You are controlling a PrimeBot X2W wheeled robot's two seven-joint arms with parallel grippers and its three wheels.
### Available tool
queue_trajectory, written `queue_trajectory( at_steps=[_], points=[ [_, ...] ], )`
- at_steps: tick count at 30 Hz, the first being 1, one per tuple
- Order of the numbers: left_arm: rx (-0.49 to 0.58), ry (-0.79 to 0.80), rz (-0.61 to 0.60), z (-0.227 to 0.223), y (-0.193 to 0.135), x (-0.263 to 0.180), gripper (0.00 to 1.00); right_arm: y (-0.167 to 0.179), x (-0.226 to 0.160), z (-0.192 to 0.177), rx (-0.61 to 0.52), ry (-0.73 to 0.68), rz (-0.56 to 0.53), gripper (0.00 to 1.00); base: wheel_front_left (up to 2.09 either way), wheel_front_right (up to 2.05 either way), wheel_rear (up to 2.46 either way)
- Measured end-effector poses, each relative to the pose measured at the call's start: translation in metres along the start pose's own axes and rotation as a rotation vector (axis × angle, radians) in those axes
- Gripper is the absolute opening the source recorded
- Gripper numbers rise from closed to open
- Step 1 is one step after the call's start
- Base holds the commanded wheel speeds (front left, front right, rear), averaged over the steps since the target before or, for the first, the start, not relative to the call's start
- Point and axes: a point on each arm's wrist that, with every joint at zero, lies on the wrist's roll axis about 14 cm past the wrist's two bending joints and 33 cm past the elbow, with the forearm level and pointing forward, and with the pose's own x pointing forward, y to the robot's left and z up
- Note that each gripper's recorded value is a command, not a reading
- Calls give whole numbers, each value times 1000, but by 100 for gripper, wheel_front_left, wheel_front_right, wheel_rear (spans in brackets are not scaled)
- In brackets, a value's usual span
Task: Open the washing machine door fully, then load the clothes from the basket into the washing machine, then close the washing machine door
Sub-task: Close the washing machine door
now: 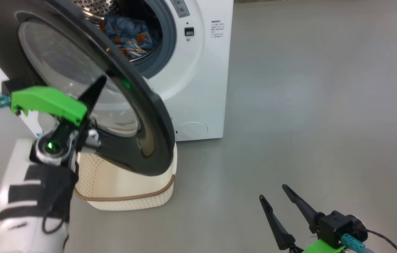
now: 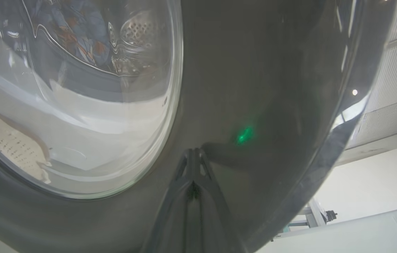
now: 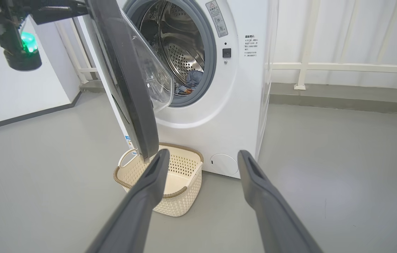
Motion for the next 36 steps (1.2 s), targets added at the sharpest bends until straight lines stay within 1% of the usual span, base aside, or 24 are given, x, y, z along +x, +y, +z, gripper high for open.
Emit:
queue_trajectory(
  at_steps=[5, 8, 9, 13, 14, 15, 18, 19, 21, 23, 25, 32, 36],
  points=[
    [91, -7, 50, -3, 23, -22, 0, 2, -6, -3, 7, 9, -4, 100, 0, 0, 0],
    [169, -31, 52, -1, 26, -35, 0, 4, -8, -5, 10, 13, -2, 100, 0, 0, 0],
    [200, -42, 50, 0, 26, -39, 0, 4, -8, -4, 10, 10, -1, 100, 0, 0, 0],
    [388, -94, 59, -1, 32, -60, 0, 2, -6, 2, 5, -7, -5, 100, 0, 0, 0],
    [431, -109, 63, -2, 35, -66, 4, 1, -5, 3, 3, -11, -7, 100, 0, 0, 0],
    [467, -122, 65, -4, 38, -72, 15, 1, -5, 4, 3, -14, -8, 100, 0, 0, 0],
    [617, -152, 88, -9, 52, -90, 92, 0, -8, 0, 7, -2, -12, 100, 0, 0, 0],
    [669, -162, 101, -10, 57, -95, 100, 0, -9, -1, 7, 3, -12, 100, 0, 0, 0],
    [728, -184, 120, -14, 64, -103, 100, 0, -9, -3, 6, 8, -11, 100, 0, 0, 0],
    [757, -216, 136, -17, 68, -110, 100, 1, -8, -3, 6, 9, -9, 100, 0, 0, 0],
    [790, -210, 140, -26, 72, -115, 100, 1, -8, -2, 5, 3, -8, 100, 0, 0, 0],
    [871, -174, 228, -50, 101, -140, 100, -2, -7, 3, -1, -11, -14, 100, 0, 0, 0],
    [874, -179, 283, -55, 112, -154, 100, -6, -8, 5, -2, -16, -29, 100, 0, 0, 0]
  ],
)
